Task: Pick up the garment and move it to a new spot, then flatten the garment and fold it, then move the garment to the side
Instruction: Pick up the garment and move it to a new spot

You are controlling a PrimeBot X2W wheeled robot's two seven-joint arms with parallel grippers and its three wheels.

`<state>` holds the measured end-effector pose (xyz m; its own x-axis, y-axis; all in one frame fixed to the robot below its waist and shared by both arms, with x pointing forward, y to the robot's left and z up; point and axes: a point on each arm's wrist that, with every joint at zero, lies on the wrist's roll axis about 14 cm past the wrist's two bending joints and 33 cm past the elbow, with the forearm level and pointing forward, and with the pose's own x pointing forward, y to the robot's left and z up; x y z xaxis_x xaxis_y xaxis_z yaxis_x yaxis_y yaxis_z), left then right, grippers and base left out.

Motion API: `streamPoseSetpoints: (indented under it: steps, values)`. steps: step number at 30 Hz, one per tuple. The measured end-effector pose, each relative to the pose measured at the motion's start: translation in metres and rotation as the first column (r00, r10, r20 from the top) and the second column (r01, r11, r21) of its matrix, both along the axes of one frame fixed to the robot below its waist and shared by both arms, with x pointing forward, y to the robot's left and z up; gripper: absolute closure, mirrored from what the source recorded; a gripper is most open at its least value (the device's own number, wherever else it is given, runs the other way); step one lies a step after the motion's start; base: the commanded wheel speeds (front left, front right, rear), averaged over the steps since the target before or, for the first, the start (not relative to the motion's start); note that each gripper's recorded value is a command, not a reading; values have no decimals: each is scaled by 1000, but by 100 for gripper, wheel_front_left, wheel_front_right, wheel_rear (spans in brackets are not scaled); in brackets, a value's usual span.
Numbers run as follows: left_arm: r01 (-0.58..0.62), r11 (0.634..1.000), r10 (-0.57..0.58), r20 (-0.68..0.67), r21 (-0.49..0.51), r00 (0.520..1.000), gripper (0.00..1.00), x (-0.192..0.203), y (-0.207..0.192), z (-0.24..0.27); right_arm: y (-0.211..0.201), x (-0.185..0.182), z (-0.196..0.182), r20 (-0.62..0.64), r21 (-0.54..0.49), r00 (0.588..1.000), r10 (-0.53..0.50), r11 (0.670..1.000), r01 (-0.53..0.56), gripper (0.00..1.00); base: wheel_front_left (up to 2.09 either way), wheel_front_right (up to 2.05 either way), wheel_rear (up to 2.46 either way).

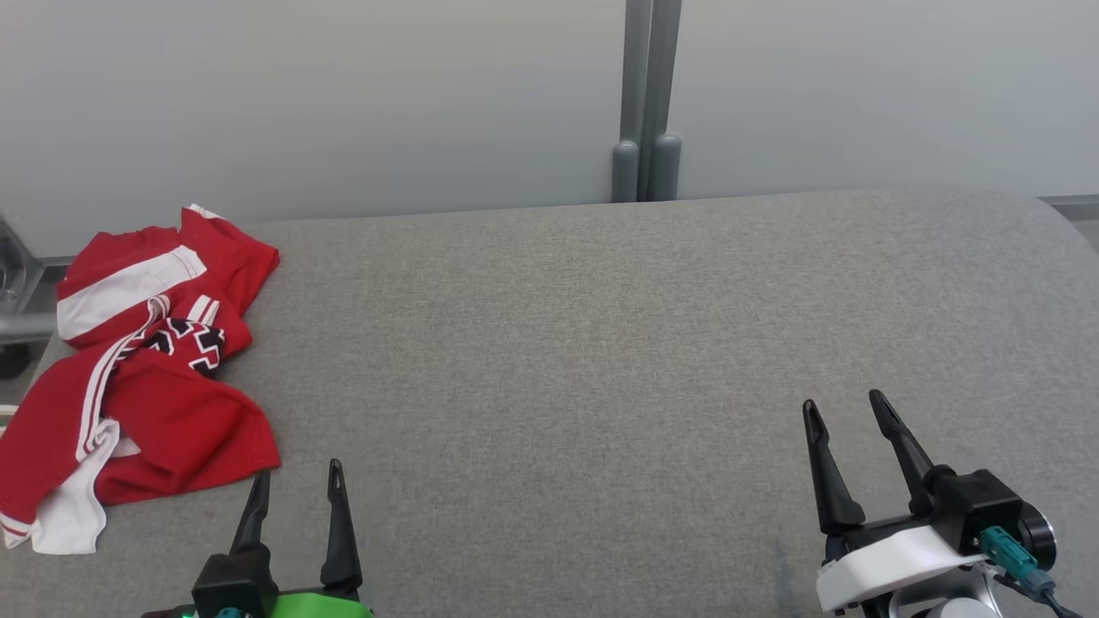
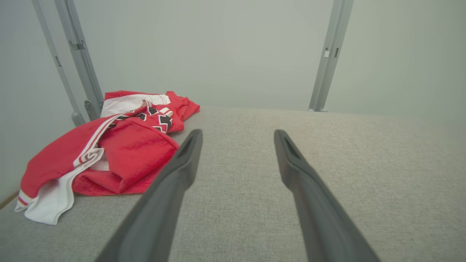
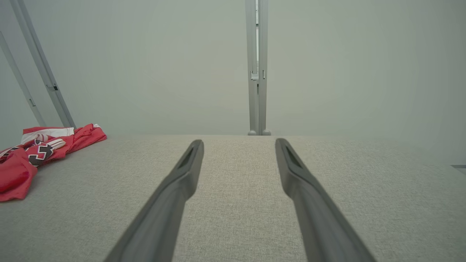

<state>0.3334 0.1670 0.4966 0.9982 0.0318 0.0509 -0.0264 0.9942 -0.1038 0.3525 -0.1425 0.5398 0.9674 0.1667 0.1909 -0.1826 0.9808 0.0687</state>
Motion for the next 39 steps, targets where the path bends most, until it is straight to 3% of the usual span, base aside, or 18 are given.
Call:
streamPoseSetpoints:
  steps: [13, 25, 30, 33, 39]
  values:
    - [-188, 982, 188, 13, 1, 982, 0, -30, 57, 3, 55, 22, 3, 3, 2, 987, 164, 987, -164, 0, 0, 0, 0]
    - [-421, 907, 421, 4, -22, 907, 0, -89, 118, 0, 140, 32, -1, -11, -2, 918, 396, 918, -396, 0, 0, 0, 0]
    - [-480, 877, 481, -1, -25, 877, 0, -105, 133, -2, 156, 31, -2, -16, 0, 899, 439, 899, -439, 0, 0, 0, 0]
    - [-498, 867, 498, 3, -26, 867, 0, -107, 139, 0, 153, 33, -2, -16, 2, 904, 428, 904, -428, 0, 0, 0, 0]
    - [-442, 897, 443, 25, -28, 896, 0, -88, 135, 10, 129, 36, -4, -22, 8, 931, 365, 931, -365, 0, 0, 0, 0]
